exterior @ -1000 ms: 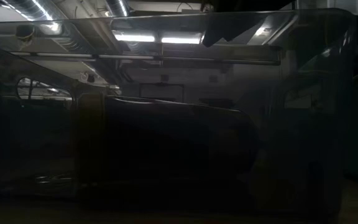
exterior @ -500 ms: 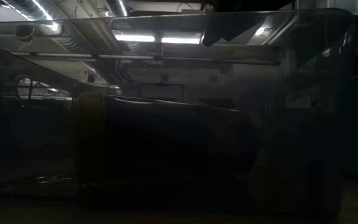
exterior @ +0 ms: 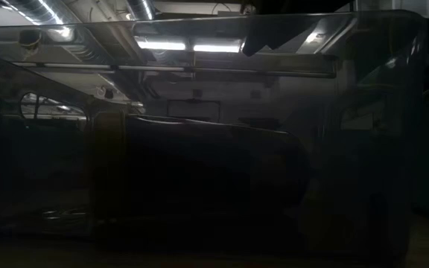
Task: Sort spices by type
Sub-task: Put the green seasoning bottle into the gray bin
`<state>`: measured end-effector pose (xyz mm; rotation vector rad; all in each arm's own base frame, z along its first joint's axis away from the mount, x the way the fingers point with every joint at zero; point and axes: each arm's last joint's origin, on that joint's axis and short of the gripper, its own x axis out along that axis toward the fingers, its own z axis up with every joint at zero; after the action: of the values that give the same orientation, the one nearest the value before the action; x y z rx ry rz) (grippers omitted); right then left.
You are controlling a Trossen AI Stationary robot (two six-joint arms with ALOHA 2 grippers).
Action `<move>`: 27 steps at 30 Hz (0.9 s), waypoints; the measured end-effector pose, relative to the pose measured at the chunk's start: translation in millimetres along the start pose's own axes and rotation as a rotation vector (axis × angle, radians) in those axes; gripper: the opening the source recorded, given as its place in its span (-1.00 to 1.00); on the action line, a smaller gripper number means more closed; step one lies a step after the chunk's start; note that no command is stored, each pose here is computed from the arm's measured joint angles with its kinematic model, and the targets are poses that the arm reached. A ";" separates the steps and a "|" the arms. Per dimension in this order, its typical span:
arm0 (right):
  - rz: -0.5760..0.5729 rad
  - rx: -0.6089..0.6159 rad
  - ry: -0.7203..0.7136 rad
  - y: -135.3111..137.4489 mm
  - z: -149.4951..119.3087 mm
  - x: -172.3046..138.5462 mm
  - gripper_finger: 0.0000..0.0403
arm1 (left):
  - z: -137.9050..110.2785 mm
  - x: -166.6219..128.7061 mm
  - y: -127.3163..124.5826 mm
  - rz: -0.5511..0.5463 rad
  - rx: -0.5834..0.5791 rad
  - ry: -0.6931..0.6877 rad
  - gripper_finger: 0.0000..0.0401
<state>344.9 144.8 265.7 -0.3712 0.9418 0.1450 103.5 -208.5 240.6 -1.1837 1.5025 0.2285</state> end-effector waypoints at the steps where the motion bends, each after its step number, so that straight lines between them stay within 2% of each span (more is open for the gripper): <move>1: 0.000 -0.001 0.000 0.0 0.0 0.0 0.35 | 0.3 0.0 0.6 0.006 0.009 -0.003 -0.28; 5: 0.000 -0.003 0.000 0.0 0.0 0.0 0.35 | 1.4 -0.1 2.8 0.030 0.025 -0.012 -0.28; 15: 0.000 -0.003 0.000 0.0 0.0 0.0 0.35 | 0.8 -0.5 8.4 0.119 0.063 0.062 -0.28; 22: 0.000 -0.003 0.000 0.0 0.0 0.0 0.35 | 1.2 0.1 8.2 0.116 0.081 0.054 -0.28; 27: -0.012 -0.002 0.000 -0.6 -0.1 -1.1 0.35 | 1.1 0.1 8.4 0.121 0.055 0.057 -0.12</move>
<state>344.4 144.2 266.7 -0.3787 0.9396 0.1351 97.9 -203.7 236.3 -1.0648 1.6225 0.2353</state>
